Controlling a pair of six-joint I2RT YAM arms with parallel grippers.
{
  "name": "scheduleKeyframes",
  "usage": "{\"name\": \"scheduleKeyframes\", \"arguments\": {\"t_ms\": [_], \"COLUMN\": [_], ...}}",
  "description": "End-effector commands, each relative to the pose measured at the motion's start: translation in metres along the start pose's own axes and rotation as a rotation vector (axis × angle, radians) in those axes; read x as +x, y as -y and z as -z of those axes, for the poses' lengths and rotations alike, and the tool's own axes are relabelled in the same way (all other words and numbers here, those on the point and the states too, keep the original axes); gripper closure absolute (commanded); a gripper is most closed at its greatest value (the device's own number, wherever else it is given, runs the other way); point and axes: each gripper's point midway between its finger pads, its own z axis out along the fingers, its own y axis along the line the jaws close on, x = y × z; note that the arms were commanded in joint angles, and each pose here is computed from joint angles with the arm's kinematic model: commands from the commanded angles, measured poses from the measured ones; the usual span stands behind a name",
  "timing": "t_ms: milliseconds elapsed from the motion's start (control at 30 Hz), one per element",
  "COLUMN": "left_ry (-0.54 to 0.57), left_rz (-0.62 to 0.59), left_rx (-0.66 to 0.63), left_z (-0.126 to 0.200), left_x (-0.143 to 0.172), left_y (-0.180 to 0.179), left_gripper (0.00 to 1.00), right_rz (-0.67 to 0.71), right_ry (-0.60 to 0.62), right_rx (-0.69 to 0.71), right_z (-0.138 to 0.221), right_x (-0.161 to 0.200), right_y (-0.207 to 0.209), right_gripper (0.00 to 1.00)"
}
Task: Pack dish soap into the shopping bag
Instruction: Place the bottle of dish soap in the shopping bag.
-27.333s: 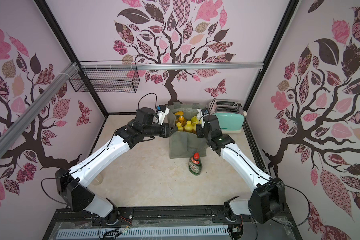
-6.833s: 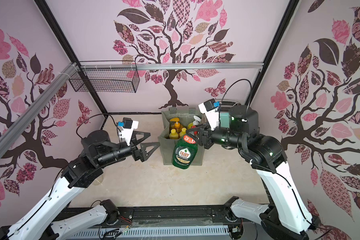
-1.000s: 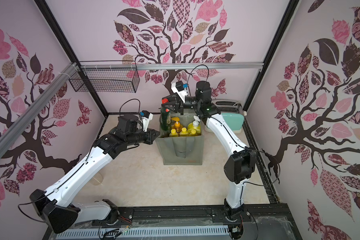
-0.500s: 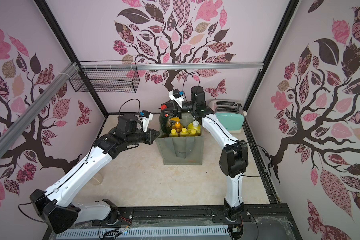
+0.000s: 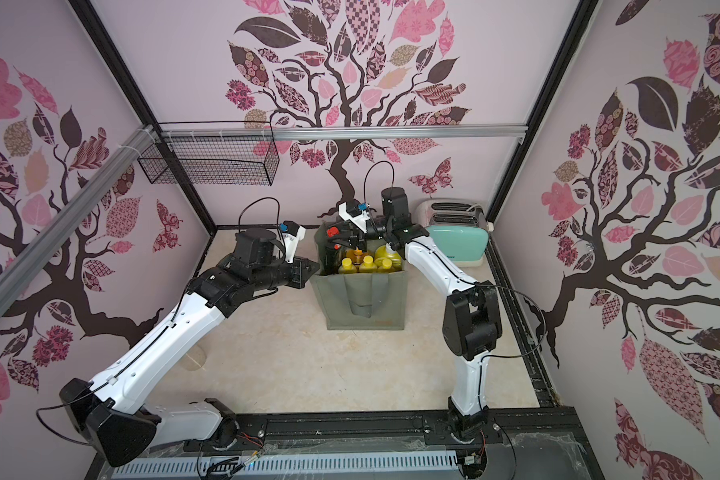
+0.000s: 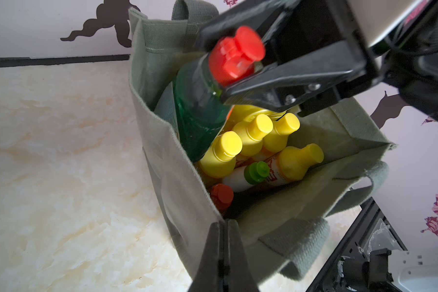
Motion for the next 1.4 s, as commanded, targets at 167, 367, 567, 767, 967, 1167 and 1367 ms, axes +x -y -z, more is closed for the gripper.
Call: {"name": "scheduleKeyframes", "arguments": {"t_ms": [167,367,567,767,967,1167,1367], "left_ry": [0.161,0.16,0.154,0.15,0.174,0.229,0.232], "left_rz": [-0.047,-0.044,-0.039,-0.039,-0.05,-0.076,-0.073], "left_rx": [0.065,0.063,0.046,0.021,-0.018,-0.079,-0.053], "left_z": [0.024,0.022,0.019,0.018,0.028,0.047,0.04], "left_x": [-0.048,-0.046,-0.041,-0.036,-0.044,-0.062,-0.083], "left_y": [0.021,0.02,0.015,0.009,0.005,0.002,0.011], "left_gripper": [1.0,1.0,1.0,1.0,0.98,0.48,0.14], "right_rz": [-0.002,-0.007,-0.065,-0.178,-0.275,-0.541,-0.881], "right_ry": [-0.055,-0.093,-0.085,-0.011,0.114,0.162,0.098], "right_rx": [0.053,0.097,0.179,0.309,0.458,0.566,0.768], "right_z": [0.001,-0.003,0.0,0.017,0.055,0.139,0.21], "right_x": [0.009,0.016,-0.007,-0.06,-0.14,-0.165,-0.094], "right_y": [0.011,0.01,0.024,0.041,0.035,0.014,-0.005], "right_gripper": [1.0,0.6,0.0,0.0,0.0,0.0,0.0]}}
